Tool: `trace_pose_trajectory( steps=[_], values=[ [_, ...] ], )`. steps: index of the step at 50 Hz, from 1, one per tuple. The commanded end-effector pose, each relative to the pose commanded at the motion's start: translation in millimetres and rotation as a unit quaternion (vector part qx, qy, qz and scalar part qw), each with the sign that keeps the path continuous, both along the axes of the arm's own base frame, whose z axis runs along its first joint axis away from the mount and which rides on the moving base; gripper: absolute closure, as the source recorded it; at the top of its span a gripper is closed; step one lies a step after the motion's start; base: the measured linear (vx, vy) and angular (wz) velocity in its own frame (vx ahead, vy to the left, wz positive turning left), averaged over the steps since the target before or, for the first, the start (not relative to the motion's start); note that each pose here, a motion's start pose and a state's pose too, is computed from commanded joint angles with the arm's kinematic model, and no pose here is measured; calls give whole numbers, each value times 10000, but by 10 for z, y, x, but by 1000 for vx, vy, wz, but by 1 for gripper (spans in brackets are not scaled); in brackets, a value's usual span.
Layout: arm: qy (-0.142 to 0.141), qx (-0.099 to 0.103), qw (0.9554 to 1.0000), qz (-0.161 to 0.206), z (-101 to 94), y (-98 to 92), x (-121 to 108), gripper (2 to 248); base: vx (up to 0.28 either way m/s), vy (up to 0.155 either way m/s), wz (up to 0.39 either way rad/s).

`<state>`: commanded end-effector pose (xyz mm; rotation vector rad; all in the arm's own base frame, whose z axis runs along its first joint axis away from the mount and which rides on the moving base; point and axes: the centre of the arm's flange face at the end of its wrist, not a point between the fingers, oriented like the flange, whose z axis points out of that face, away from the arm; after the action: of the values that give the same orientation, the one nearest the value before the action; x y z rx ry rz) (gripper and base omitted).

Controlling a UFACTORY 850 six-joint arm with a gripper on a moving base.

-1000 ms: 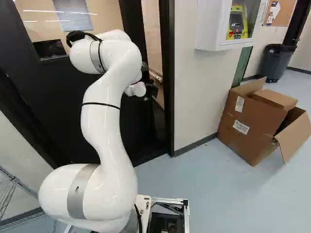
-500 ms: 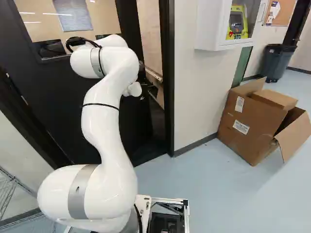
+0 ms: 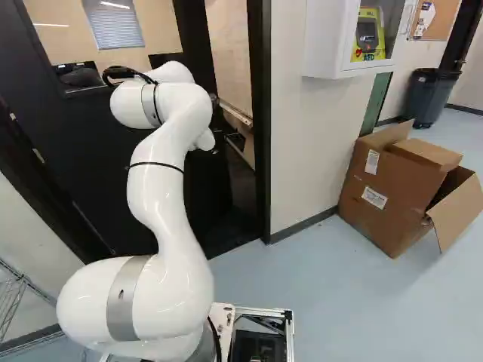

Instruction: Open the door and move inside

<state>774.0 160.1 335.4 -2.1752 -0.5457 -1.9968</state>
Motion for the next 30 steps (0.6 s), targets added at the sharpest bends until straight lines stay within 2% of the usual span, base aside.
trace_pose_trajectory(
  steps=[13,30],
  values=[
    [38,-8,10000,-25,17,-51,-48,3,0,0,0],
    [226,-42,9997,-60,102,-158,-340,3,0,0,0]
  ],
)
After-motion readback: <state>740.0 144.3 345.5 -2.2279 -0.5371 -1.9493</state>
